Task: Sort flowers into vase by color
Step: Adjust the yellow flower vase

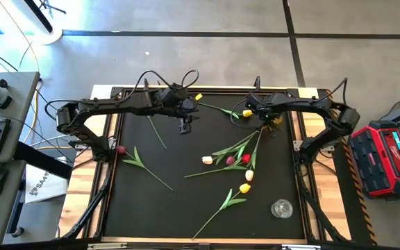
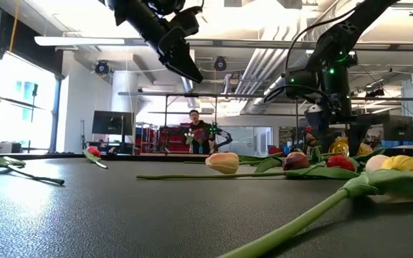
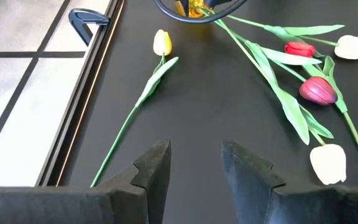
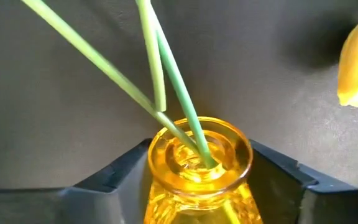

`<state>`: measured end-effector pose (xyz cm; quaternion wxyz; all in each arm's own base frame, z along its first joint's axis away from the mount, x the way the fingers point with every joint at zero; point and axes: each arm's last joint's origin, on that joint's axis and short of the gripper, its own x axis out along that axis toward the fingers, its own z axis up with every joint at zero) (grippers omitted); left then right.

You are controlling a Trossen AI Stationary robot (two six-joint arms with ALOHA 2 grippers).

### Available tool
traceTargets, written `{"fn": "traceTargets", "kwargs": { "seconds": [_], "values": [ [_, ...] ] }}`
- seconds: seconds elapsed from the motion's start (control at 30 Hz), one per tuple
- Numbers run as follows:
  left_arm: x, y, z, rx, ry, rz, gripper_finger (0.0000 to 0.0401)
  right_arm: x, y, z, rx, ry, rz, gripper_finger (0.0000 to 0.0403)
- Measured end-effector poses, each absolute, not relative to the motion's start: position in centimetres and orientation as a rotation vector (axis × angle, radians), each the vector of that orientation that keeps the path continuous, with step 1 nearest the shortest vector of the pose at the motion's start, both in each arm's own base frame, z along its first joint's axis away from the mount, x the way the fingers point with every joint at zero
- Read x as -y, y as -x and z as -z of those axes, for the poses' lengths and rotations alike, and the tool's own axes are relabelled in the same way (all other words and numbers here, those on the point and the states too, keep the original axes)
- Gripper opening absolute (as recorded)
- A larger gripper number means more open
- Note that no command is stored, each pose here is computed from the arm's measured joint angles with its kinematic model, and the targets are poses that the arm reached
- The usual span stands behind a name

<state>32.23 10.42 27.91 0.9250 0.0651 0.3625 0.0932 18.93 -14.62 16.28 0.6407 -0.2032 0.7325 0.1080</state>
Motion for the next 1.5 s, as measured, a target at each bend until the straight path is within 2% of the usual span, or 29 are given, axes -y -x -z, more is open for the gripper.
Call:
{"fn": "traceTargets", "kwargs": {
  "seconds": [0.2,0.33,0.53,0.7,0.87,1.5],
  "values": [
    [-10.4,-32.2,-27.9,-0.744,-0.134,-0.191,0.0133,14.6,-18.9,-16.3,-1.679,0.39,-0.155,0.0157],
    [-10.4,-32.2,-27.9,-0.744,-0.134,-0.191,0.0133,14.8,-19.2,-16.7,-1.654,0.292,-0.055,0.0157],
    [-10.4,-32.2,-27.9,-0.745,-0.141,-0.188,0.0133,16.1,-20.1,-18.4,-1.488,0.108,0.086,0.0174],
    [-10.4,-32.2,-27.9,-0.753,-0.14,-0.186,0.0133,17.1,-19.9,-20.6,-1.38,0.053,0.187,0.016],
    [-10.4,-32.1,-27.7,-0.77,-0.137,-0.183,0.0133,17.4,-18.7,-22.7,-1.281,0.002,0.298,0.0164],
    [-10.4,-32.1,-27.7,-0.772,-0.155,-0.174,0.0133,15.2,-16.4,-26.6,-1.096,-0.117,0.423,0.0163]
  ]
}}
